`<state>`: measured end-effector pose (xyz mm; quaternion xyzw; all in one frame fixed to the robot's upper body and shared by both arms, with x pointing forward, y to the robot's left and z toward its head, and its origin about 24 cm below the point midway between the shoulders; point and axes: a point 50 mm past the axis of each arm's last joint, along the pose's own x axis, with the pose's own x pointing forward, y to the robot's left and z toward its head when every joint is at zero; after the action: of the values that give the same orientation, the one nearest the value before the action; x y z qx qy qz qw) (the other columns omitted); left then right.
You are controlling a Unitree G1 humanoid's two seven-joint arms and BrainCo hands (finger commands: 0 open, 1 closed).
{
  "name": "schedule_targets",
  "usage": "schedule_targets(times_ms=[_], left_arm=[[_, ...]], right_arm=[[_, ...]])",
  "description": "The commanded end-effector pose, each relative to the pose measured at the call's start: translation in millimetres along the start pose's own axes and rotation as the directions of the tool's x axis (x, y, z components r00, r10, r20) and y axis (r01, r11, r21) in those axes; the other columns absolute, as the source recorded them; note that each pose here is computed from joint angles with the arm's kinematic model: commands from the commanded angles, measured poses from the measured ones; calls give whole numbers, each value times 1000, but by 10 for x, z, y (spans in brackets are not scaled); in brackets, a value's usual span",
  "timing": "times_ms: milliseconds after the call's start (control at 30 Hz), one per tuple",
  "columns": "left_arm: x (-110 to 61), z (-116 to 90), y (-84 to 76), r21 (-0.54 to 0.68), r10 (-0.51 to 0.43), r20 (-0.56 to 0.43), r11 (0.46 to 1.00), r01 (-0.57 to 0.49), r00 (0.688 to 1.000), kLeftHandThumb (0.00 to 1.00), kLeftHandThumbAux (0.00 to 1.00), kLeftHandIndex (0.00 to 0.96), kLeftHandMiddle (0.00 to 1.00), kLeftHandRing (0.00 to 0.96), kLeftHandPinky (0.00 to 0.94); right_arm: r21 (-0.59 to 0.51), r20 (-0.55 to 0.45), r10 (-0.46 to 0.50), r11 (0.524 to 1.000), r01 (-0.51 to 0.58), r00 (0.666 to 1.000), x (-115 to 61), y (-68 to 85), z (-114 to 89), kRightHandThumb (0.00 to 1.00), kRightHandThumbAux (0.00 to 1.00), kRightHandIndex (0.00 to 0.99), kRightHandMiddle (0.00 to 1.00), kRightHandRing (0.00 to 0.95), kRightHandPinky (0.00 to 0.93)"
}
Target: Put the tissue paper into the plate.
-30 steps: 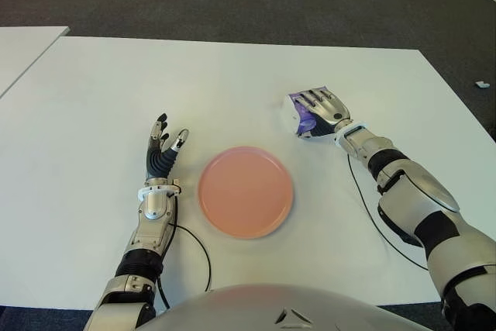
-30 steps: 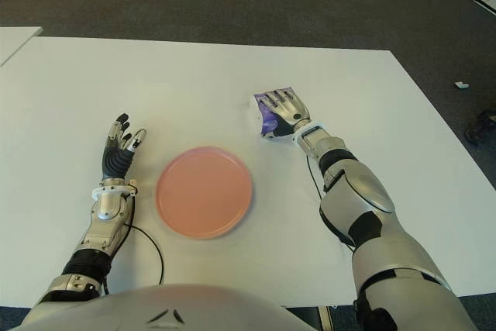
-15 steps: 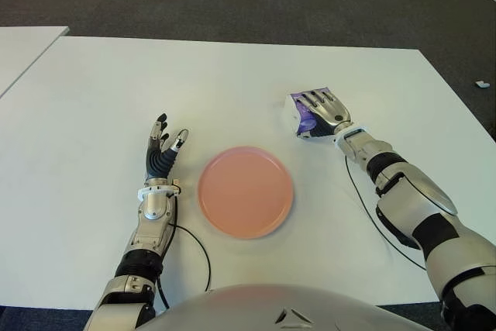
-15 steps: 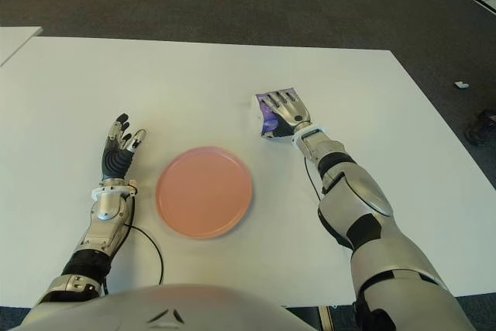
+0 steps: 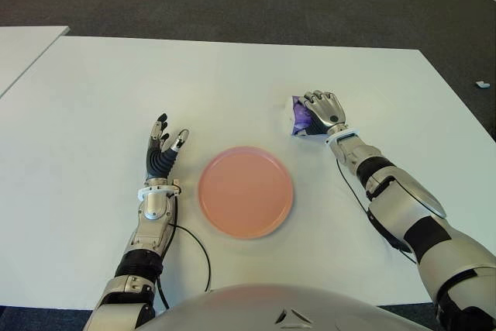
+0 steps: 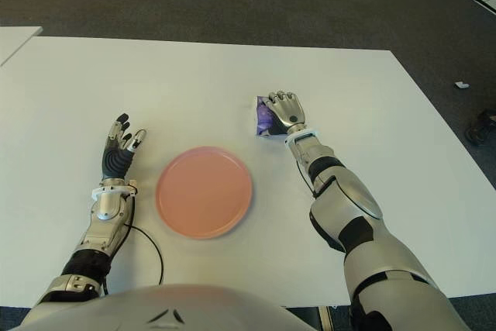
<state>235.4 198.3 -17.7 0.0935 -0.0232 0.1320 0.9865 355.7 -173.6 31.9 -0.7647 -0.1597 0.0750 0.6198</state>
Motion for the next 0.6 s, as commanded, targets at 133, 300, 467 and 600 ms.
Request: schedule_targets(times_ms=[133,300,467,600], left_arm=[[-243,-317,87,64,-5,-166,998,16,986,14,446,0,0,0,0],[-240,-317,89,56,-4,-169,998,13,986,12,443,0,0,0,0],[-230,-314,88,51,-5,-171,999,14,985,17,439,0,0,0,0],[-228,-308,81,39,-10,-168,999,16,986,24,445,0,0,0,0]], right_arm=[[6,130,236,971,-239,963,-583,644,446,744,706,440,849,847,874],[-3,134,226,974,-228,965,-578,635,435,746,707,440,859,856,876],[-6,134,226,974,-227,965,-574,629,421,747,707,440,866,862,877],[-5,137,224,974,-226,965,-570,622,409,747,707,440,868,864,877]])
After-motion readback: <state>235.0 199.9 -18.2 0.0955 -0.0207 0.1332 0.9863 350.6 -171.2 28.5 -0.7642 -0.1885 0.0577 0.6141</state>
